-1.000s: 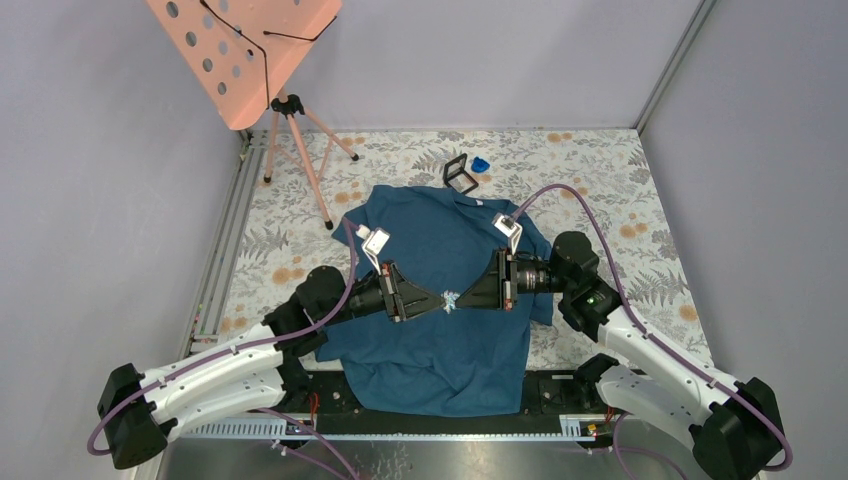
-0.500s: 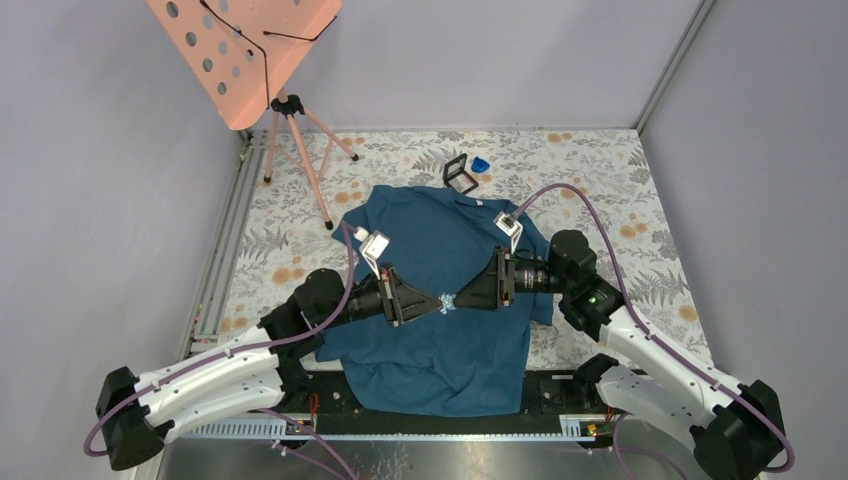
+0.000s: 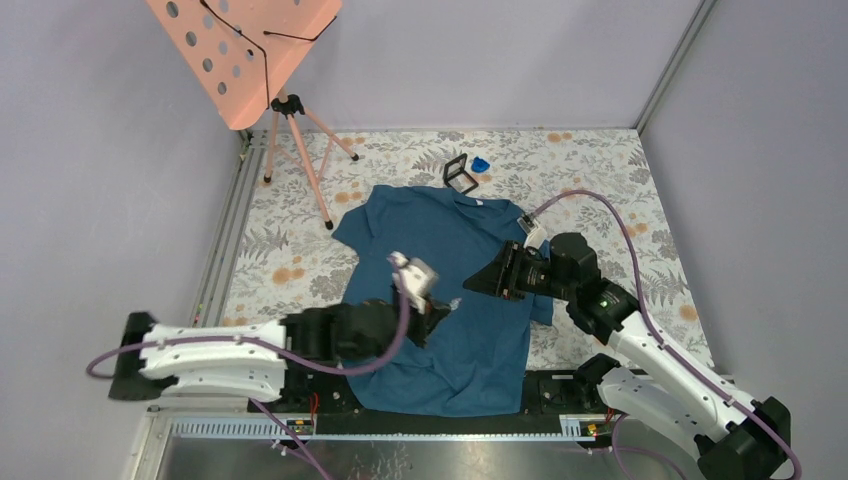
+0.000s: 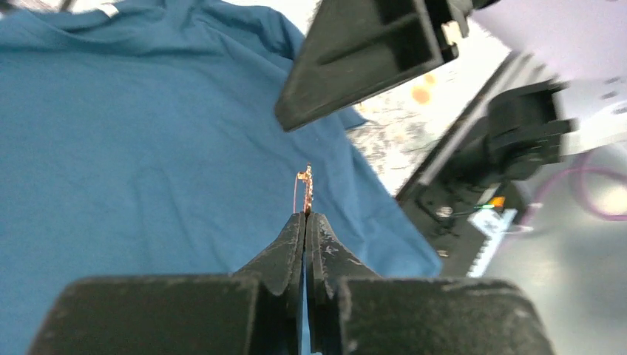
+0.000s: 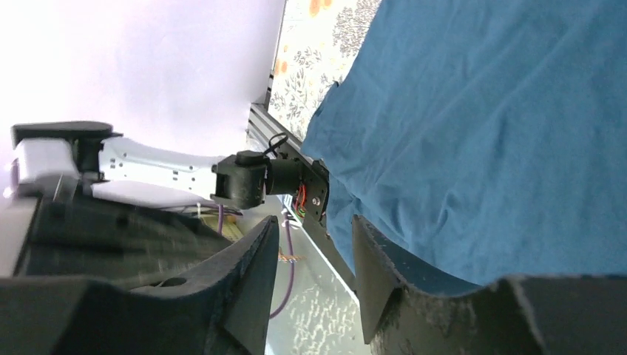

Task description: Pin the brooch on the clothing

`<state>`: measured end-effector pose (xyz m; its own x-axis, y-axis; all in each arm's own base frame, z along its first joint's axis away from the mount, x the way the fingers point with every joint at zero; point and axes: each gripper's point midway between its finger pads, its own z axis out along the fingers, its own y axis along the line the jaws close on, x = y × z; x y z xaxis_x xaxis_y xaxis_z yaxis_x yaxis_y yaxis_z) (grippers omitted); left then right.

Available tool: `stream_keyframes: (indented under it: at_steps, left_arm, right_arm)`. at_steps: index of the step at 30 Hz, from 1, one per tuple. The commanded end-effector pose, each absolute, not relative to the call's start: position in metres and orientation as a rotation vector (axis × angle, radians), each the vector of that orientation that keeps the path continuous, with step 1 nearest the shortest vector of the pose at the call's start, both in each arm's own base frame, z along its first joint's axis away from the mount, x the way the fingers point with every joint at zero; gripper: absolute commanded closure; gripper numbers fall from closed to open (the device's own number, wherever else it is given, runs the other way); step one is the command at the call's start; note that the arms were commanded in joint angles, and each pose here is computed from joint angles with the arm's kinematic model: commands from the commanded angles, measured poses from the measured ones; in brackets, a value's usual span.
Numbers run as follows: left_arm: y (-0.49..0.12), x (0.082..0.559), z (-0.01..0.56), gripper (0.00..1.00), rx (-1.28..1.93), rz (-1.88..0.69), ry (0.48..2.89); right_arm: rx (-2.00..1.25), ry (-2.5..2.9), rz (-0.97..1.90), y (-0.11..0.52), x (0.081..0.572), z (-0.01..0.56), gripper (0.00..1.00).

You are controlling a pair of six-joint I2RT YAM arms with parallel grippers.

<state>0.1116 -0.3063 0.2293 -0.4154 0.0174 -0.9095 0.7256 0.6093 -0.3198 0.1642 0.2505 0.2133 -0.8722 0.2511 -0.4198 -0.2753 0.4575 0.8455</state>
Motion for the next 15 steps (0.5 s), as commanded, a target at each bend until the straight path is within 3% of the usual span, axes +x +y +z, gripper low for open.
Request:
stream_keyframes:
  at_steps: [1,12,15]
  left_arm:
    - [-0.31,0.14,0.243,1.0,0.612,-0.407,1.742]
    - [-0.338,0.138,0.228,1.0,0.66,-0.311,1.733]
    - [-0.344,0.135,0.226,1.0,0.651,-0.356,1.737]
  right_arm:
    - [0.244,2.269,1.433,0.247,0.169,0.206,0.53]
    - [0.349,2.297,1.229,0.213,0.162,0.196,0.49]
    - [0.363,2.296,1.264,0.217,0.161,0.197,0.52]
